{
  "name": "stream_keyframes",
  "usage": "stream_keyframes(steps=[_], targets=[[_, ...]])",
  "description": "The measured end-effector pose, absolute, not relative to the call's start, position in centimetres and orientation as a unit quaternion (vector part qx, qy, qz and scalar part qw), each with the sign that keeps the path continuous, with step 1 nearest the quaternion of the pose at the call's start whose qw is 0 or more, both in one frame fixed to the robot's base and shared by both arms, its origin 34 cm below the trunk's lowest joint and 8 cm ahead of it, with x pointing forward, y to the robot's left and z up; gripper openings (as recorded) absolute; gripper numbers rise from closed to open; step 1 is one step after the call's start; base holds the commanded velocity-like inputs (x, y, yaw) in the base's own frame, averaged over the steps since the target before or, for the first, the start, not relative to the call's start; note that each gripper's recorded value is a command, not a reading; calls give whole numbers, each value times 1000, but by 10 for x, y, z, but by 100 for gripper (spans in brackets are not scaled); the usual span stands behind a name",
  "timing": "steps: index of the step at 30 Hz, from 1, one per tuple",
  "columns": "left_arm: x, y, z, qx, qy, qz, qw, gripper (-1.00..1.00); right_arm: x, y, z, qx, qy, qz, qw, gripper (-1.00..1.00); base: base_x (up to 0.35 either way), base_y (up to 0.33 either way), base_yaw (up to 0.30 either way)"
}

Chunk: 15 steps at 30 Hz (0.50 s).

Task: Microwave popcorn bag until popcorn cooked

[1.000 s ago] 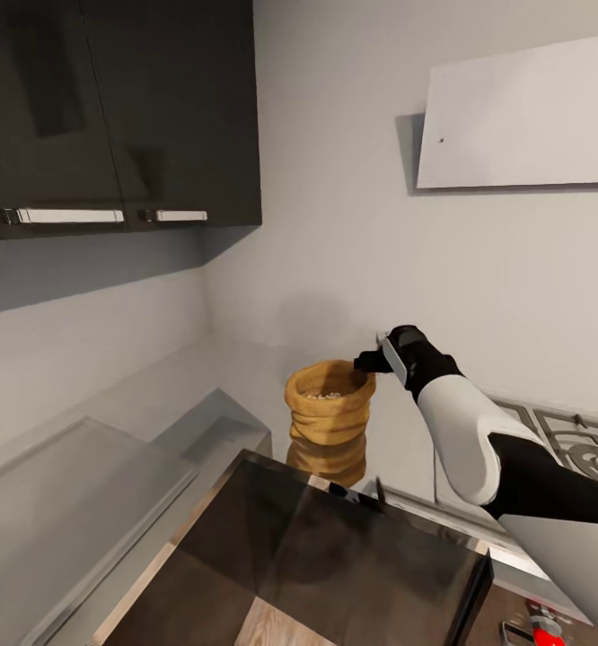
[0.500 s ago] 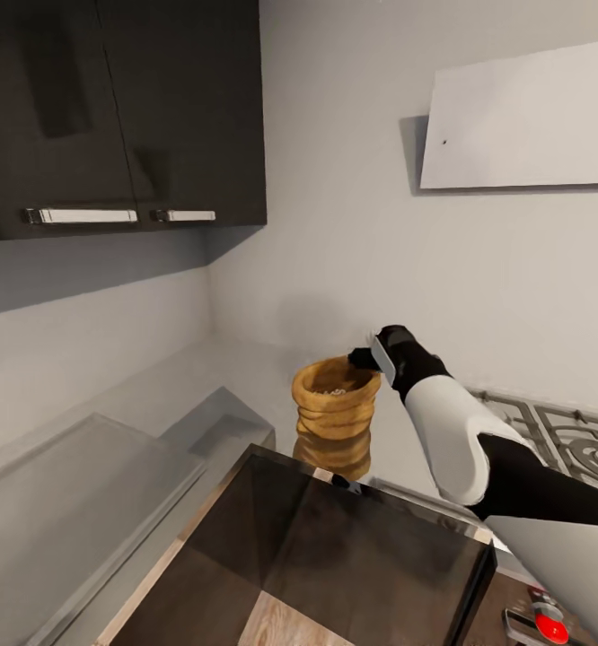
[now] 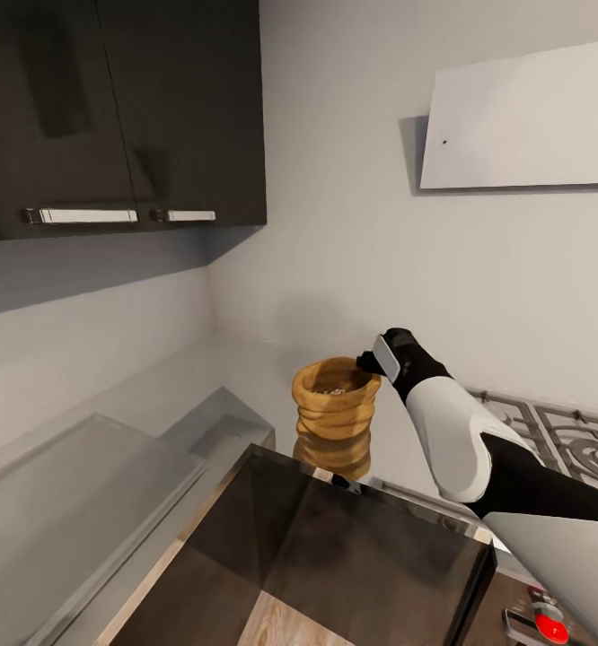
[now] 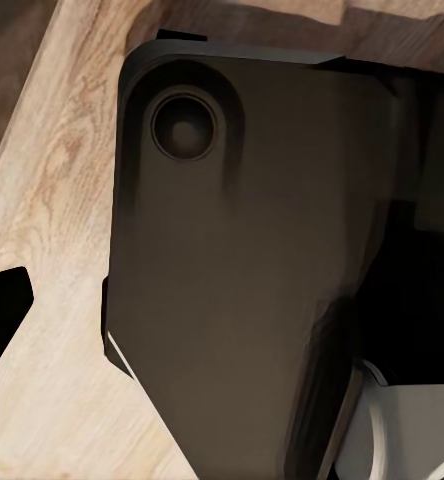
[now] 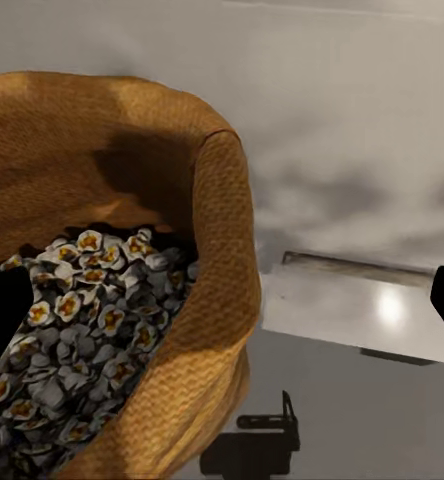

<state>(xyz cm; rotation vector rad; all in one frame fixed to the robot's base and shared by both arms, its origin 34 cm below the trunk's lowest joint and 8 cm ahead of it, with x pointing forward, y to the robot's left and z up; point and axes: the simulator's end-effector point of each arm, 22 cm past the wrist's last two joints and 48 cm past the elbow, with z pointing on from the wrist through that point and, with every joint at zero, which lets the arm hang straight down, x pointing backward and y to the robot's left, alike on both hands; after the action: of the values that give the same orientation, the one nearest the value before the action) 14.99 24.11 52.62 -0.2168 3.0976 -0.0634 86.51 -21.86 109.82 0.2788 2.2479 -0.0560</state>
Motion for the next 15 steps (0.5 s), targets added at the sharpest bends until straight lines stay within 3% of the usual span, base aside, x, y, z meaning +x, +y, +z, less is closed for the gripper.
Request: stream_keyframes(steps=[15], targets=[[156,242,527,-69,997,-20,32,100,856,-208,1070,93,914,-26,395,100,21,0,0]])
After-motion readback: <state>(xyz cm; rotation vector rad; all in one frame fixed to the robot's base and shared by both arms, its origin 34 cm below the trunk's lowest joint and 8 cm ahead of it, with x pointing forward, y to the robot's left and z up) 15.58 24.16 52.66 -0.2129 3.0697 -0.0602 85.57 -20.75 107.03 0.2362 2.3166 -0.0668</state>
